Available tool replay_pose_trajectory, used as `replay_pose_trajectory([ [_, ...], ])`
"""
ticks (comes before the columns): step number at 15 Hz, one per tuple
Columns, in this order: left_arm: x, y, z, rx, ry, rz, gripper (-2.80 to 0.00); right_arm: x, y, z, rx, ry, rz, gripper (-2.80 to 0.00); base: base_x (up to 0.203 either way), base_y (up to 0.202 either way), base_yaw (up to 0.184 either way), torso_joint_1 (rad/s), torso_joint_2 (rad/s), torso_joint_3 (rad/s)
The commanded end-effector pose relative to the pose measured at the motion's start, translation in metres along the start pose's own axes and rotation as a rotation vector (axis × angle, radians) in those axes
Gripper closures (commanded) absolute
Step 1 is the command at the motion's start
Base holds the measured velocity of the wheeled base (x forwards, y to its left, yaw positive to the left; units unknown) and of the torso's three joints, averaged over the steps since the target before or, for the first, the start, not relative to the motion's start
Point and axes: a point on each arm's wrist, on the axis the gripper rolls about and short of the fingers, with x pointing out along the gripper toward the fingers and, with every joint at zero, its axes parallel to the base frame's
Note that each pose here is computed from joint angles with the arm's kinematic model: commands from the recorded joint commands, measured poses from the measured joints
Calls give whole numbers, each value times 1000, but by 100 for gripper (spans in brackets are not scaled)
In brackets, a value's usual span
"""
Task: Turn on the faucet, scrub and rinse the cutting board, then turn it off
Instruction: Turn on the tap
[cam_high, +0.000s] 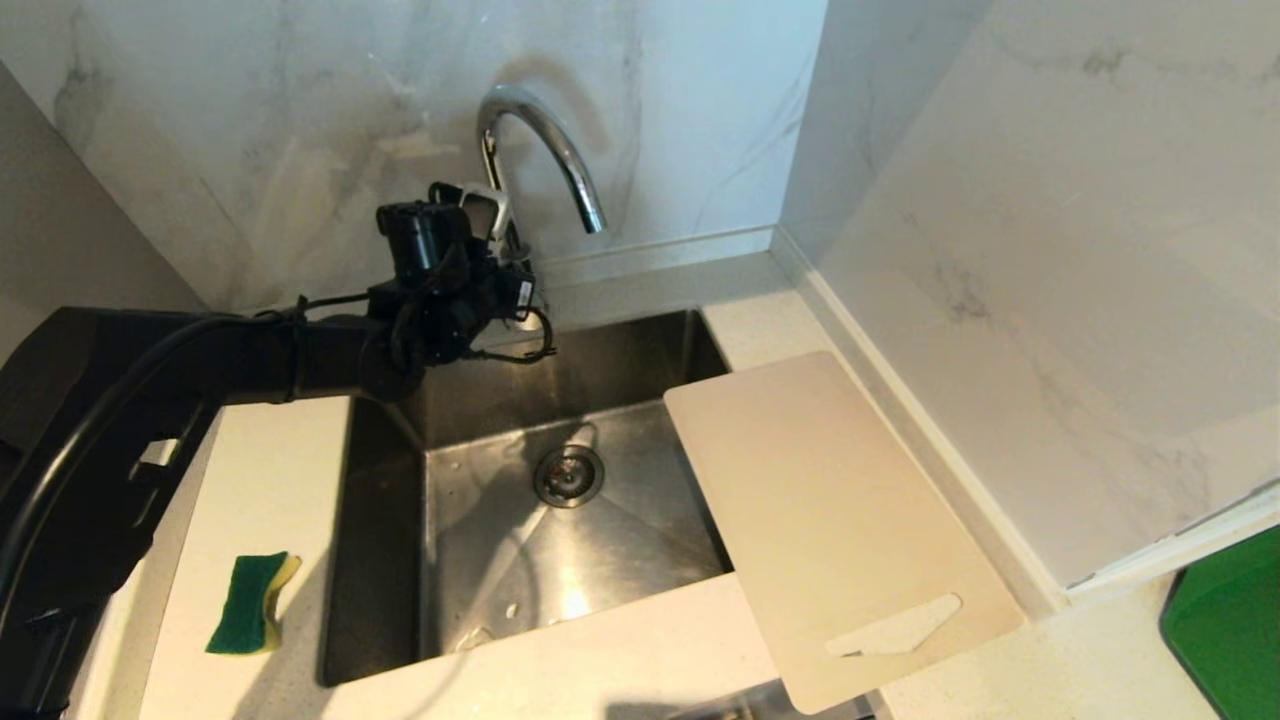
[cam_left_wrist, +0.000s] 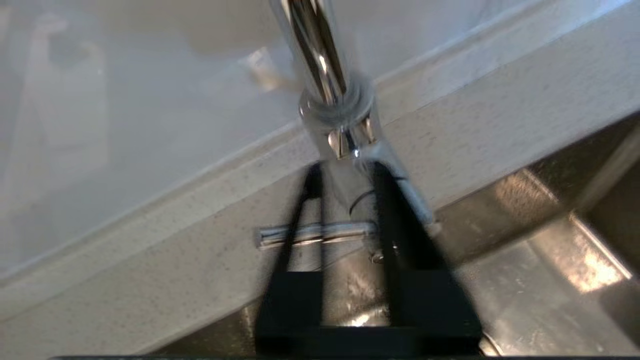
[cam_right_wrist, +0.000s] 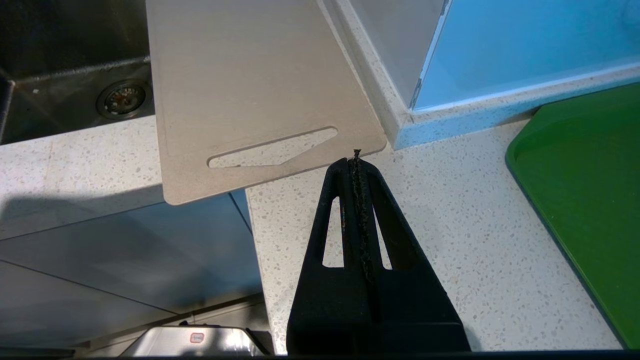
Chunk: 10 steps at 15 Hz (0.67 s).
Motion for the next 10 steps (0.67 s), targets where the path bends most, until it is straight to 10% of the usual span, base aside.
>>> replay_pose_trajectory([
  [1, -6, 4, 13, -11, -19, 35, -280, 0, 0, 0, 0, 0, 1, 0, 0, 0, 0, 0, 0, 0],
  [10, -10, 7, 16, -16, 1, 96, -280, 0, 0, 0, 0, 0, 1, 0, 0, 0, 0, 0, 0, 0],
])
